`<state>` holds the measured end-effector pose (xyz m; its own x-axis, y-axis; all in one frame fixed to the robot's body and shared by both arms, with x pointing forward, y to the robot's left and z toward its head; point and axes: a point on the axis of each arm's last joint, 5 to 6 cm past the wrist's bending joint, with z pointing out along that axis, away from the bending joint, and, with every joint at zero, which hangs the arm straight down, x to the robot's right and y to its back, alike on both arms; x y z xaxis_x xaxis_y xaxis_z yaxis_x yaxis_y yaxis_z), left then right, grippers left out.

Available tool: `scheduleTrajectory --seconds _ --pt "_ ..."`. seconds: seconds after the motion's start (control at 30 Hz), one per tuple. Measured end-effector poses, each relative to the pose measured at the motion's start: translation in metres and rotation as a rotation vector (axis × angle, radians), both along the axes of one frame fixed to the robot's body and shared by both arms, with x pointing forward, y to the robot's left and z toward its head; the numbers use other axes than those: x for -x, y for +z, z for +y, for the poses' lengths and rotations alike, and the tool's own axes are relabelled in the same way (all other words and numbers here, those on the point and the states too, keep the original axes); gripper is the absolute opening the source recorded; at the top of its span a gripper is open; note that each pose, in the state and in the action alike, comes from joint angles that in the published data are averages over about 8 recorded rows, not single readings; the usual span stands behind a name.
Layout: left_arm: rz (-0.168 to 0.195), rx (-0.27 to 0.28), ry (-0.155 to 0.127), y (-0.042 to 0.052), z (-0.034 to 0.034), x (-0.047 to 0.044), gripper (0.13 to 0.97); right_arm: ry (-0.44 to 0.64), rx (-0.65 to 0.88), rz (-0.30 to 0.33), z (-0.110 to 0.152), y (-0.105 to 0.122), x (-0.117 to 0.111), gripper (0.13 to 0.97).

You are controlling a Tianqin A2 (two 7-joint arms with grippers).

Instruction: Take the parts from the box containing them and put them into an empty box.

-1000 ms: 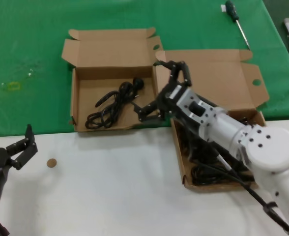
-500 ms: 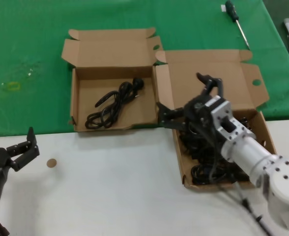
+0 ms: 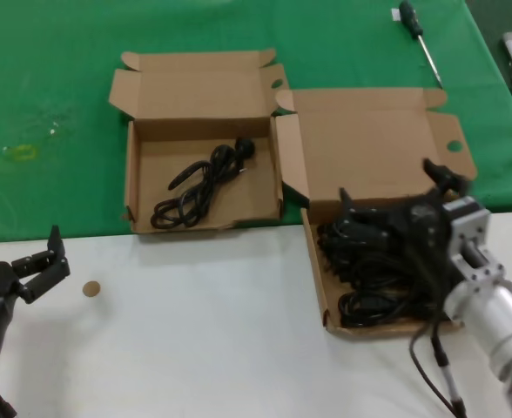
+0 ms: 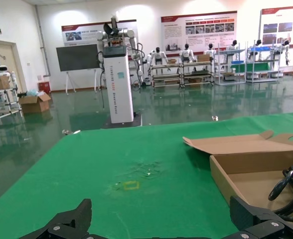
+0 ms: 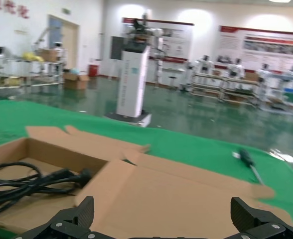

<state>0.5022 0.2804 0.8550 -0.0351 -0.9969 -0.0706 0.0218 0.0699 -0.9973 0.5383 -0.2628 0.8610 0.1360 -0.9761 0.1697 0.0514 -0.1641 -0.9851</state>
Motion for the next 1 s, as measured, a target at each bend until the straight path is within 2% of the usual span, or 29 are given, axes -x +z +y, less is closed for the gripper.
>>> scheduleTrajectory --seconds 0.27,1.0 --pt "0.0 0.0 0.0 0.0 0.0 0.0 0.966 -0.068 -0.065 0.012 -0.011 -0.004 0.02 0.966" --pt "0.0 0.0 0.0 0.0 0.0 0.0 0.966 -0.071 -0.068 0.012 -0.012 -0.004 0.021 0.966"
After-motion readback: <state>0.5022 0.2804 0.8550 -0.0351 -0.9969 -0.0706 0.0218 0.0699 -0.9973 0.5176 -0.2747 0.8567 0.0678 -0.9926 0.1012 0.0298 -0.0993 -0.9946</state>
